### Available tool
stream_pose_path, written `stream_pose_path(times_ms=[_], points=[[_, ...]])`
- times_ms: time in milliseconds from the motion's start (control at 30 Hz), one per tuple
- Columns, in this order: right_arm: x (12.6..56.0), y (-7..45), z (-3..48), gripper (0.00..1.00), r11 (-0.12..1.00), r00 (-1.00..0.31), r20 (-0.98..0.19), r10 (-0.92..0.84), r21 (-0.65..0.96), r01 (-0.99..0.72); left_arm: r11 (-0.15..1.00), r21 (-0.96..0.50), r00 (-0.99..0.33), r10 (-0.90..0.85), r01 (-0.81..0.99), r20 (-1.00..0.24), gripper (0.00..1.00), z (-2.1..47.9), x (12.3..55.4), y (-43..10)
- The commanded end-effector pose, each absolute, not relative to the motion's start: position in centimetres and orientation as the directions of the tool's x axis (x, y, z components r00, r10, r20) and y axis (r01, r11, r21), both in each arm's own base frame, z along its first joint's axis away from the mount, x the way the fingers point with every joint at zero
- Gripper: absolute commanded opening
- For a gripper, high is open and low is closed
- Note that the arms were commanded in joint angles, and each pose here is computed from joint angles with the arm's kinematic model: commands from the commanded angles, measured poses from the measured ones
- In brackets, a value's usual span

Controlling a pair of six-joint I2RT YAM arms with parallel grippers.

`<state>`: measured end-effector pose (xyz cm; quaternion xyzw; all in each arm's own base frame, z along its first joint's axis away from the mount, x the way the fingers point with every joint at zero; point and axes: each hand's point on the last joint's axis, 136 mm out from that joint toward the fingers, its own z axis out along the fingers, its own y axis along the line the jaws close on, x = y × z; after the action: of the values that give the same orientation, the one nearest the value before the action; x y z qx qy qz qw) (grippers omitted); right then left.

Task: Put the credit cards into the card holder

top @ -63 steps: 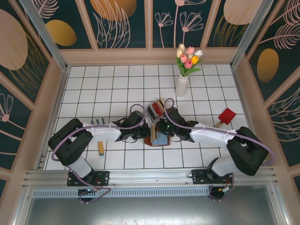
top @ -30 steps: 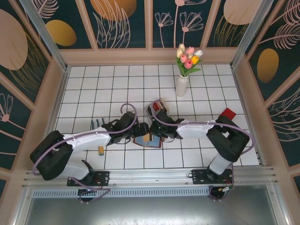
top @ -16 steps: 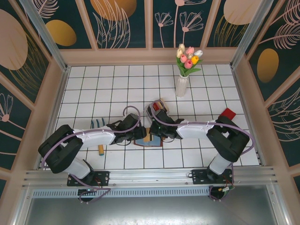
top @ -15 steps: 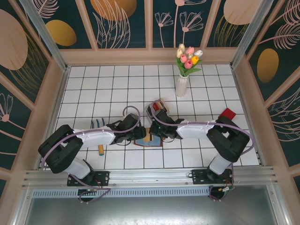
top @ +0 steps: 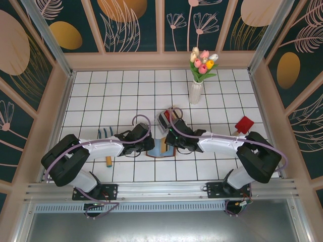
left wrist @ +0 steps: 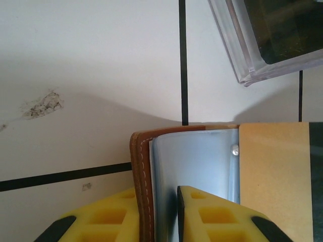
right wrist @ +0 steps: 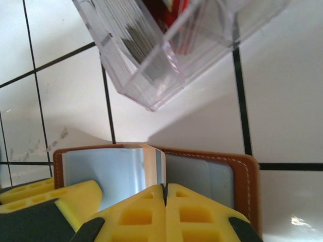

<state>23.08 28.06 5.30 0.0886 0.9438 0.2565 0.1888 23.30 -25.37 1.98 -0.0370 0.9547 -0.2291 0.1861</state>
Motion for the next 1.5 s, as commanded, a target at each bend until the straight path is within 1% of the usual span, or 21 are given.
stream_pose_path(times_ms=[0, 333, 467, 600, 700, 800, 1033, 1267, 1400, 1467], points=[[22.2, 26.6, 4.3, 0.02, 0.871, -0.915, -0.306, 0.264, 0.484, 0.09, 0.904, -0.427, -0.936, -0.135, 0.018, -0.324, 0.23, 1.1, 22.8, -25.1], [22.7, 28.7, 2.7, 0.02, 0.843, -0.919, -0.276, 0.28, 0.529, 0.098, 0.901, -0.434, -0.943, -0.131, 0.016, -0.305, 0.25, 0.7, 22.6, -25.3], [22.3, 28.5, 1.7, 0.02, 0.86, -0.928, -0.253, 0.275, 0.495, 0.12, 0.9, -0.435, -0.946, -0.128, 0.015, -0.297, 0.26, 0.5, 22.5, -25.4], [21.8, 28.1, 1.9, 0.02, 0.878, -0.934, -0.25, 0.256, 0.464, 0.117, 0.902, -0.431, -0.945, -0.129, 0.014, -0.301, 0.26, 0.6, 22.5, -25.3], [21.8, 26.4, 3.1, 0.02, 0.893, -0.916, -0.303, 0.263, 0.435, 0.113, 0.903, -0.429, -0.941, -0.143, 0.002, -0.306, 0.26, 0.7, 22.5, -25.0], [21.9, 26.3, 4.0, 0.02, 0.888, -0.908, -0.332, 0.255, 0.453, 0.084, 0.901, -0.433, -0.942, -0.14, 0.006, -0.305, 0.26, 0.7, 22.5, -25.1], [22.1, 27.8, 4.2, 0.01, 0.88, -0.904, -0.344, 0.255, 0.47, 0.069, 0.899, -0.437, -0.942, -0.138, 0.009, -0.304, 0.24, 0.8, 22.5, -25.2], [21.6, 30.3, 2.5, 0.01, 0.879, -0.927, -0.306, 0.218, 0.475, 0.05, 0.897, -0.441, -0.944, -0.135, 0.012, -0.3, 0.24, 0.8, 22.4, -25.3], [21.5, 30.3, 2.3, 0.01, 0.873, -0.925, -0.299, 0.235, 0.482, 0.066, 0.897, -0.443, -0.943, -0.138, 0.011, -0.302, 0.24, 0.8, 22.4, -25.2], [21.8, 29.5, 2.8, 0.01, 0.884, -0.914, -0.322, 0.247, 0.461, 0.077, 0.897, -0.441, -0.942, -0.138, 0.011, -0.306, 0.25, 0.9, 22.4, -25.2]])
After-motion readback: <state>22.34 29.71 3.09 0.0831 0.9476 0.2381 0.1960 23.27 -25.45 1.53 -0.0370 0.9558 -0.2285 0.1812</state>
